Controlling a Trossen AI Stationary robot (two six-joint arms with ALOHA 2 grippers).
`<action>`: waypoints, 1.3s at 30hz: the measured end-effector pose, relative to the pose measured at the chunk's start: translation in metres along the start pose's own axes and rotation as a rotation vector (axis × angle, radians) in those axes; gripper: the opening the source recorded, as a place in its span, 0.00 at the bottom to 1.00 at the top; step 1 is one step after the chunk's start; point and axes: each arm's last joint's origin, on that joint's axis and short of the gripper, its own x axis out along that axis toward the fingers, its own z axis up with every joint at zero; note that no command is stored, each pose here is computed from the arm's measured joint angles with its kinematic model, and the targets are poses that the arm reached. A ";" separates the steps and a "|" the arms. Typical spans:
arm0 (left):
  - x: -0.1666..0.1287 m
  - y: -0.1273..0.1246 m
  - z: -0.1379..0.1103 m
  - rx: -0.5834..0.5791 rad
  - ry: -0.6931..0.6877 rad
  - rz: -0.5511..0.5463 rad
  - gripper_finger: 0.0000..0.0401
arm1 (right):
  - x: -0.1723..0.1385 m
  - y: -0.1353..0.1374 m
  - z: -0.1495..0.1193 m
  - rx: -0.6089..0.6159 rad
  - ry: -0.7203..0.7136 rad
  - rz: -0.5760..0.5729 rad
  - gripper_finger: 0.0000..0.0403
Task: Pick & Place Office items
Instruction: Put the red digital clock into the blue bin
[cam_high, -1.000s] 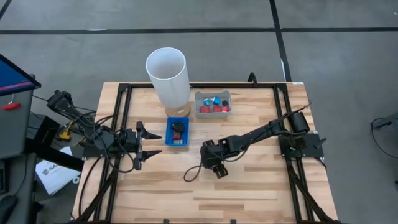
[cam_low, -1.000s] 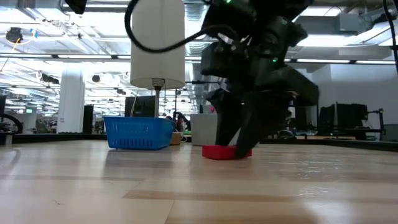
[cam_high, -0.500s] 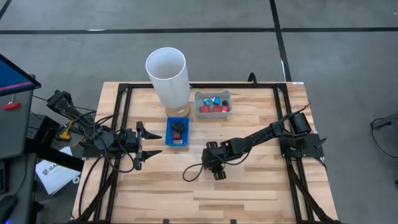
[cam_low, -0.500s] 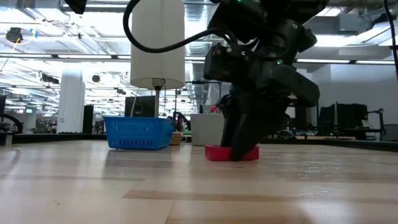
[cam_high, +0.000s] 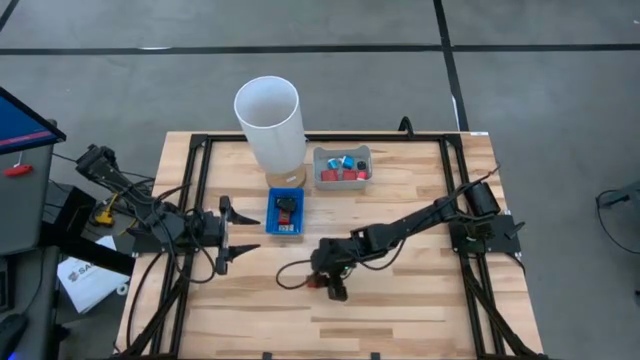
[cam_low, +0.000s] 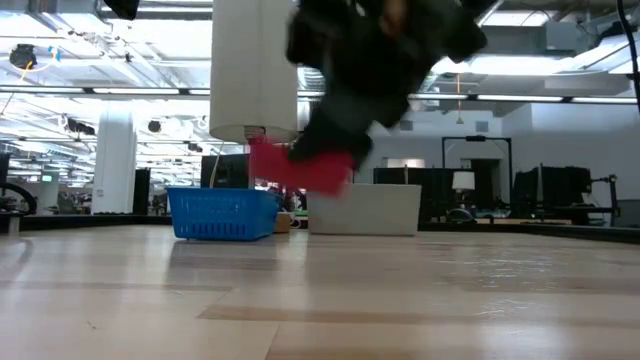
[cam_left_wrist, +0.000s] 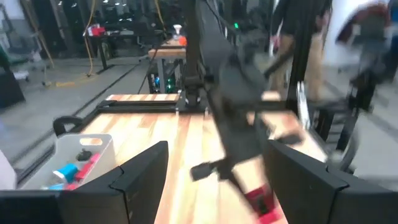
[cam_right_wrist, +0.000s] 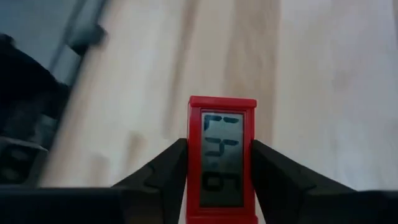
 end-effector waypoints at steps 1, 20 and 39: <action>0.000 0.000 -0.001 0.036 0.012 -0.004 0.65 | -0.002 0.002 0.008 0.000 -0.022 0.019 0.39; 0.001 -0.011 -0.008 0.450 0.035 -0.083 0.65 | -0.060 0.000 0.121 -0.012 -0.367 0.129 0.38; 0.022 -0.028 0.010 0.621 0.028 -0.112 0.64 | -0.083 -0.009 0.147 0.008 -0.435 0.210 0.35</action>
